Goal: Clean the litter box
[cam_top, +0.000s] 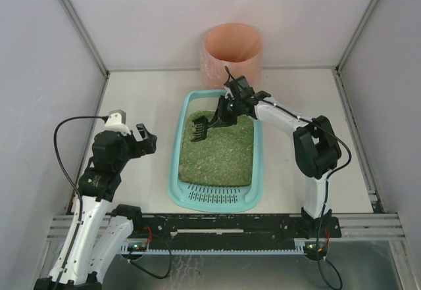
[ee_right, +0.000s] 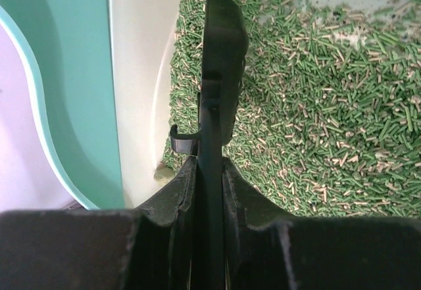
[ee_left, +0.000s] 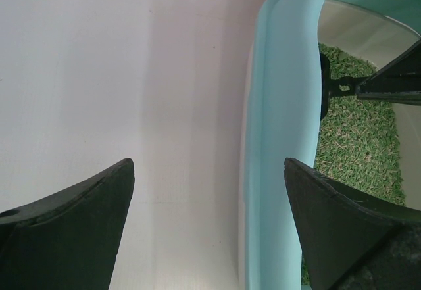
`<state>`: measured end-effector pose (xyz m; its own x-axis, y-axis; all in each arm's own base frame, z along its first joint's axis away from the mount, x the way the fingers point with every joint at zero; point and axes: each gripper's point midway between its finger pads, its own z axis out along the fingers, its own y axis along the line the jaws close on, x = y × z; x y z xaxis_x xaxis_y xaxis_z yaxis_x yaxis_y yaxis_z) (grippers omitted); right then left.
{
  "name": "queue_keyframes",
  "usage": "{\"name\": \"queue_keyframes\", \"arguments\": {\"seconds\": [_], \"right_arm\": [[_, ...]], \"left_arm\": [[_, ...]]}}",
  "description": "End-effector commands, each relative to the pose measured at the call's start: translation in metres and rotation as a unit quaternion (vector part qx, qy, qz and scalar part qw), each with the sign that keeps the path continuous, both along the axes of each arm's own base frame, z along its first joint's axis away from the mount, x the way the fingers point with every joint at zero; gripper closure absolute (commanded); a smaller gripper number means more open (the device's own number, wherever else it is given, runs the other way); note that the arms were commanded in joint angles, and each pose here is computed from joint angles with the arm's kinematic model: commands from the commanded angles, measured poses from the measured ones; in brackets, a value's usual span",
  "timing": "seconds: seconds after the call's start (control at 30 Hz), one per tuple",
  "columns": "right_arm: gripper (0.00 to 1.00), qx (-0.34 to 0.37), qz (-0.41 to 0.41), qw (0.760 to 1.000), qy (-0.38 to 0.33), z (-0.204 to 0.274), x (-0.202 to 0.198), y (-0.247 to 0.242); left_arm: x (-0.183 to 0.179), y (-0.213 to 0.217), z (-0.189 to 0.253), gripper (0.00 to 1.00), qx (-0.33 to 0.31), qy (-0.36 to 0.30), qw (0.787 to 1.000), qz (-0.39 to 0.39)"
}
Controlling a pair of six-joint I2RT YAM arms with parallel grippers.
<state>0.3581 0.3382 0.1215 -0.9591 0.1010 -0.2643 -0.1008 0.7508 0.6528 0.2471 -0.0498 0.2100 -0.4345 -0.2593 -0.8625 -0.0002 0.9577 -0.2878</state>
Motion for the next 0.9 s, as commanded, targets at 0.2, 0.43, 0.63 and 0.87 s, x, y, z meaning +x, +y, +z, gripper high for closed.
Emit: {"name": "queue_keyframes", "arguments": {"seconds": [0.2, 0.43, 0.63, 0.87], "right_arm": [[1.00, 0.035, -0.021, 0.999, -0.036, 0.044, -0.009, -0.013], [1.00, 0.062, -0.028, 0.997, -0.044, 0.058, -0.016, -0.023], [1.00, 0.103, -0.024, 0.993, -0.054, 0.076, -0.029, -0.034], [1.00, 0.204, -0.026, 0.977, -0.062, 0.101, -0.060, -0.061]], "left_arm": [[0.004, -0.002, 0.004, 0.02, -0.010, -0.014, 1.000, -0.001], [0.004, 0.000, 0.003, 0.02, -0.009, -0.014, 1.000, 0.003], [0.006, -0.001, 0.005, 0.01, -0.017, -0.016, 1.000, 0.006], [0.005, -0.001, 0.010, 0.00, -0.028, -0.024, 0.999, 0.014]]}}
